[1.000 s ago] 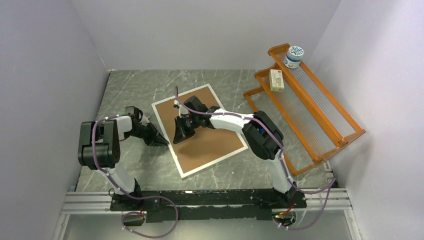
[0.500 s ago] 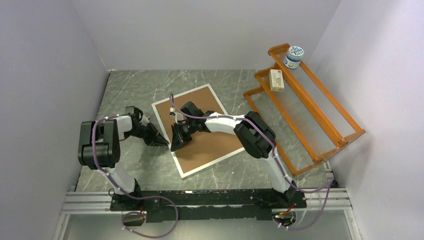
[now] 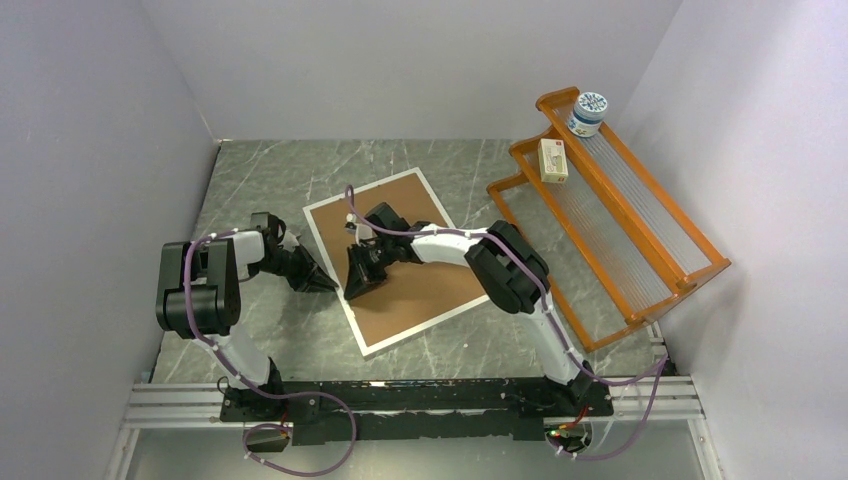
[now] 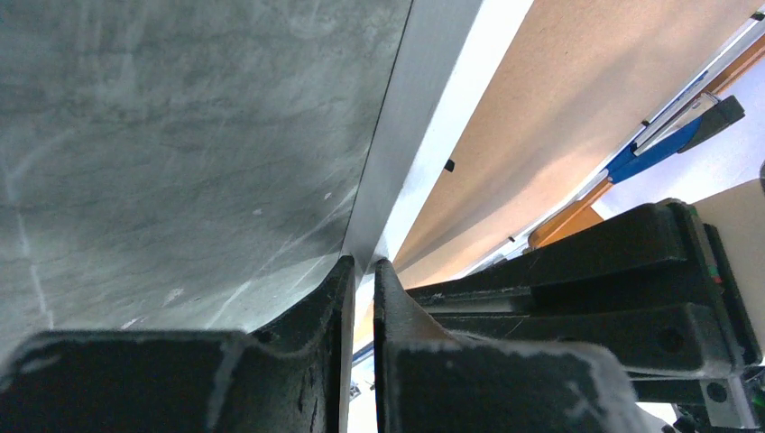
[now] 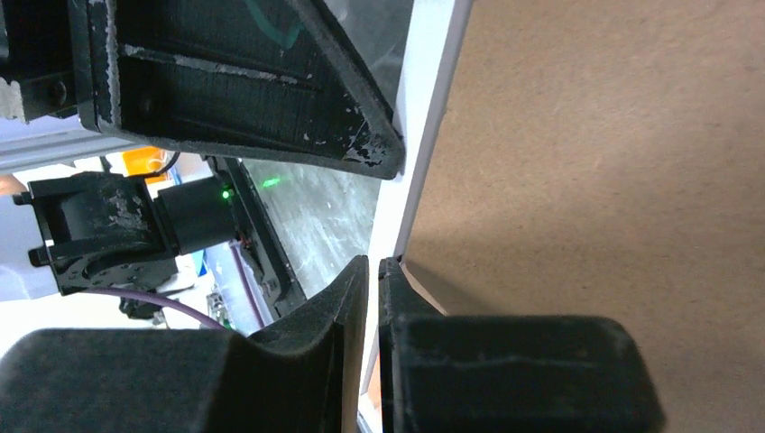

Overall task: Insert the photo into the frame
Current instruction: Install the photo frame at the center of the board.

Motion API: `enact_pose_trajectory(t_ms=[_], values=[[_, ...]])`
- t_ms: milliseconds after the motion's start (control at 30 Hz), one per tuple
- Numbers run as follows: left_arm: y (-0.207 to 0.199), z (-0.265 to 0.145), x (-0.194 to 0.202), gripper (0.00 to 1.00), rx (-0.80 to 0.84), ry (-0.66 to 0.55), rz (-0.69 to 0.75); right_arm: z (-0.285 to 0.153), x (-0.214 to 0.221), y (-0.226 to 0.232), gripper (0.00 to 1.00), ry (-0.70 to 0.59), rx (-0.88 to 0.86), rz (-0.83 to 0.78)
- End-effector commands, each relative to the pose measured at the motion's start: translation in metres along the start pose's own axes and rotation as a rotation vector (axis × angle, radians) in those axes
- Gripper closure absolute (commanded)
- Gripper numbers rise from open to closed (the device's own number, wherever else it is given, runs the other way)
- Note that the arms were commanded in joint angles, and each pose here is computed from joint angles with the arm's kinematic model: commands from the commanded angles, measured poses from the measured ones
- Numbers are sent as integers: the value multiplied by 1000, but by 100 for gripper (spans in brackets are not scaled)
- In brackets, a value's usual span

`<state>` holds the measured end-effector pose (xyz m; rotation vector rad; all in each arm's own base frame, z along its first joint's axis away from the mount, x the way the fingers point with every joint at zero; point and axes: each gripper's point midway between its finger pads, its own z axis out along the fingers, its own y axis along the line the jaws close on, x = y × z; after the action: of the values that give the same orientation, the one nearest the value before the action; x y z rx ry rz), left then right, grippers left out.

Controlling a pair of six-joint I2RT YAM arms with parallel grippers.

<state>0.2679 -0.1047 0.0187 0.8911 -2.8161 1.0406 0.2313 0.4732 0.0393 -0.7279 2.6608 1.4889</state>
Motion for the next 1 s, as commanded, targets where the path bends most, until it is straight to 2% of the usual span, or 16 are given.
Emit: enact_pose_trajectory(t_ms=[0, 233, 467, 633, 967], values=[[58, 15, 6, 93, -245, -3, -18, 1, -14, -4, 86, -42, 10, -2], [58, 15, 6, 92, -245, -5, -19, 3, -8, -10, 86, -22, 23, -3], [58, 15, 6, 93, -244, -5, -18, -7, -21, 25, 90, -70, -88, -80], [58, 15, 6, 93, -245, -6, -17, -2, -16, 31, 90, -40, -75, -106], [58, 15, 6, 93, -245, -7, -17, 7, -1, -5, 92, 3, 38, -37]])
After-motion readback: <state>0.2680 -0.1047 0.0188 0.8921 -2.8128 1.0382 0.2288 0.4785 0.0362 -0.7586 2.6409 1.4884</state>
